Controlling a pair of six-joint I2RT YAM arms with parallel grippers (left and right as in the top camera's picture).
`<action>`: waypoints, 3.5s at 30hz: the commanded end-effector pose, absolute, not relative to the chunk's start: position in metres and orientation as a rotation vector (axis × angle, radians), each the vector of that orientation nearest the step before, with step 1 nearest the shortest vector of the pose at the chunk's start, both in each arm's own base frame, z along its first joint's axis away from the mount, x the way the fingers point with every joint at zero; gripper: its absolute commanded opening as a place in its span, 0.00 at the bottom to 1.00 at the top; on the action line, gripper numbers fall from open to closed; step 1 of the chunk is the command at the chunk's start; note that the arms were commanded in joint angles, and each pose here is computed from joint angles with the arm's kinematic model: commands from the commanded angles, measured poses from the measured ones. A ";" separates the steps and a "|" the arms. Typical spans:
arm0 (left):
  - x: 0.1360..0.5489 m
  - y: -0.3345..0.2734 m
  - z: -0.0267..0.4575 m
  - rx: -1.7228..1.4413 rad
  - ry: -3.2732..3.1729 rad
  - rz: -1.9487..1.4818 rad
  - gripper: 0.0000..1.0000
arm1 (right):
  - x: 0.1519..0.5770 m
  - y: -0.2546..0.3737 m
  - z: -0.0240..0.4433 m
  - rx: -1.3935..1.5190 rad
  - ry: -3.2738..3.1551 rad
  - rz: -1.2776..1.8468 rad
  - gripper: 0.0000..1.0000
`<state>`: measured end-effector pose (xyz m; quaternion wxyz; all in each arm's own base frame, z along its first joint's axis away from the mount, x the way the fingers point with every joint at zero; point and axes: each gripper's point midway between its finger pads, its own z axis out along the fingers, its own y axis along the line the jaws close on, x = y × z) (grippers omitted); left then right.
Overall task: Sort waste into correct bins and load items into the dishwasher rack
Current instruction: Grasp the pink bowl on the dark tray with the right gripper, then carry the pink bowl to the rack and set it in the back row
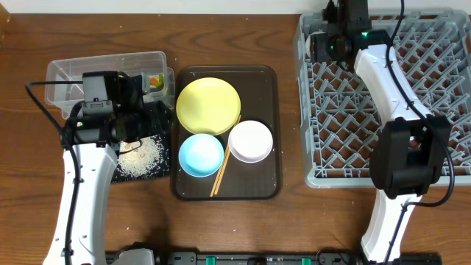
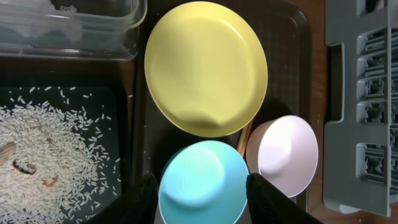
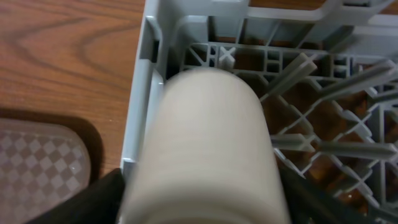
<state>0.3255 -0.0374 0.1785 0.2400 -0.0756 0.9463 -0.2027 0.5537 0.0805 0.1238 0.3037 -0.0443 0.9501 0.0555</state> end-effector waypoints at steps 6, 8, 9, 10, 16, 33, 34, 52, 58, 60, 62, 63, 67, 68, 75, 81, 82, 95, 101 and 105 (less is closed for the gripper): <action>0.325 -0.034 0.182 -0.202 2.584 -0.530 0.53 | 0.553 0.083 0.182 -0.117 2.409 0.181 0.85; 0.322 -0.031 0.179 -0.213 2.600 -0.505 0.53 | 0.546 0.087 0.203 -0.131 2.380 0.205 0.83; 0.320 -0.028 0.177 -0.224 2.614 -0.482 0.53 | 0.540 0.092 0.211 -0.147 2.376 0.228 0.83; 0.317 -0.025 0.174 -0.237 2.632 -0.454 0.53 | 0.531 0.100 0.219 -0.177 2.378 0.267 0.83; 0.295 0.000 0.155 -0.317 2.747 -0.242 0.56 | 0.464 0.152 0.219 -0.359 2.528 0.496 0.90; 0.288 0.000 0.147 -0.341 2.780 -0.246 0.58 | 0.343 0.223 0.083 -0.539 2.942 0.469 0.70; 0.288 0.000 0.147 -0.341 2.781 -0.246 0.58 | 0.342 0.223 0.076 -0.532 2.945 0.463 0.70; 0.288 0.000 0.147 -0.341 2.780 -0.246 0.59 | 0.321 0.229 0.025 -0.433 2.966 0.450 0.04; 0.288 -0.001 0.147 -0.340 2.780 -0.251 0.59 | 0.359 0.210 0.073 -0.372 2.863 0.359 0.01; 0.288 -0.001 0.147 -0.340 2.780 -0.251 0.59 | 0.374 0.197 0.099 -0.361 2.799 0.293 0.01; 0.288 -0.001 0.147 -0.340 2.780 -0.251 0.59 | 0.392 0.180 0.130 -0.331 2.713 0.207 0.01; 0.288 -0.001 0.147 -0.340 2.780 -0.251 0.59 | 0.400 0.171 0.145 -0.308 2.667 0.164 0.01; 0.289 -0.001 0.147 -0.340 2.779 -0.251 0.59 | 0.431 0.121 0.206 -0.154 2.465 -0.052 0.01; 0.289 -0.001 0.147 -0.340 2.779 -0.251 0.59 | 0.437 0.109 0.221 -0.140 2.409 -0.096 0.01; 0.289 -0.001 0.147 -0.339 2.776 -0.250 0.59 | 0.475 0.041 0.280 -0.120 2.158 -0.366 0.01; 0.289 -0.001 0.147 -0.339 2.776 -0.250 0.59 | 0.503 -0.030 0.301 0.020 2.015 -0.668 0.01; 0.289 -0.001 0.147 -0.339 2.775 -0.250 0.59 | 0.505 -0.037 0.302 0.034 2.002 -0.708 0.01; 0.289 -0.002 0.147 -0.338 2.777 -0.261 0.59 | 0.543 -0.101 0.237 0.115 1.982 -1.118 0.01; 0.289 -0.002 0.147 -0.338 2.777 -0.261 0.59 | 0.552 -0.099 0.191 0.064 2.056 -1.146 0.01; 0.288 -0.002 0.147 -0.339 2.780 -0.261 0.59 | 0.554 -0.100 0.183 0.066 2.059 -1.156 0.01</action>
